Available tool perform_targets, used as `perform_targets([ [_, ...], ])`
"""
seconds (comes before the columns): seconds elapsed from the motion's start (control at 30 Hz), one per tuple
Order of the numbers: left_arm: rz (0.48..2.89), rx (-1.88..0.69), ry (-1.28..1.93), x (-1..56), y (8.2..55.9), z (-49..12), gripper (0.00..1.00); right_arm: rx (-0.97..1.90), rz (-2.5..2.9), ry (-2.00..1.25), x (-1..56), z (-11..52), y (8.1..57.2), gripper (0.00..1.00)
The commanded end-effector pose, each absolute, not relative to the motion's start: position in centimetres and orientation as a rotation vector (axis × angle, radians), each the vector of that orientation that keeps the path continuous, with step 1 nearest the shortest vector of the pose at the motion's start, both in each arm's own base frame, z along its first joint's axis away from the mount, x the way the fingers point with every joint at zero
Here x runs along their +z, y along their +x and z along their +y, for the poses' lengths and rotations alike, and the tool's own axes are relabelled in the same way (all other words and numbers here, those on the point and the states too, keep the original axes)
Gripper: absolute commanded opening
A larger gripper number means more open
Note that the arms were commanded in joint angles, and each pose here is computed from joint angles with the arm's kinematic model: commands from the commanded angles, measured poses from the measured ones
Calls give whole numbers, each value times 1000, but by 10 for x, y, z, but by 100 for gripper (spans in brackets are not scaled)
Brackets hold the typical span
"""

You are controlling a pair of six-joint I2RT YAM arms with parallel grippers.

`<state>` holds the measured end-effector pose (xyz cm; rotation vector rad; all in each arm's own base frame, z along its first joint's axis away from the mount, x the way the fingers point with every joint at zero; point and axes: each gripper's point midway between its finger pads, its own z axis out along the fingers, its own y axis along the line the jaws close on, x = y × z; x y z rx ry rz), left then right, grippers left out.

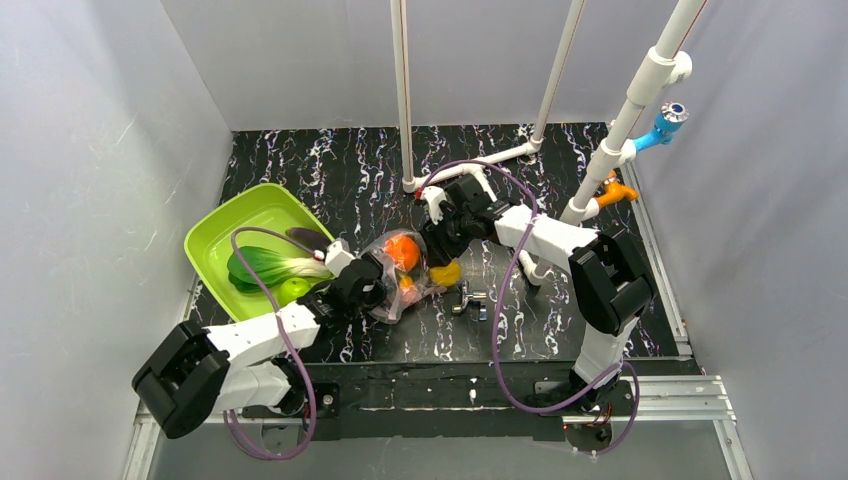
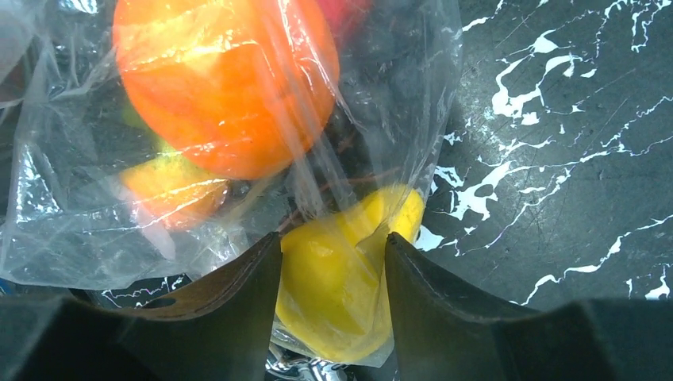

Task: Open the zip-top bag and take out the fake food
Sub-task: Pick up the fake fruit from the zipper food storage bag.

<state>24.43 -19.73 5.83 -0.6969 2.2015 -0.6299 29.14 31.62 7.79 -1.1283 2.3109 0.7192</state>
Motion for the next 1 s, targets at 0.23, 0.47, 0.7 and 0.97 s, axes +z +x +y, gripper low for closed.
perform_targets([
  [0.23, 2195, -579, -650, 54, 267, -200, 51, 760, 2323, -1150, 79, 320, 290, 48],
  [0.47, 2305, -571, -539, 47, 270, -219, 77, 783, 2339, -1169, 75, 321, 287, 50],
  [0.7, 2469, -438, -527, 11, 257, -214, 63, 788, 2347, -1181, 74, 320, 285, 50],
  [0.97, 2605, -230, -431, 0, 246, -199, 0, 774, 2349, -1181, 74, 319, 286, 49],
])
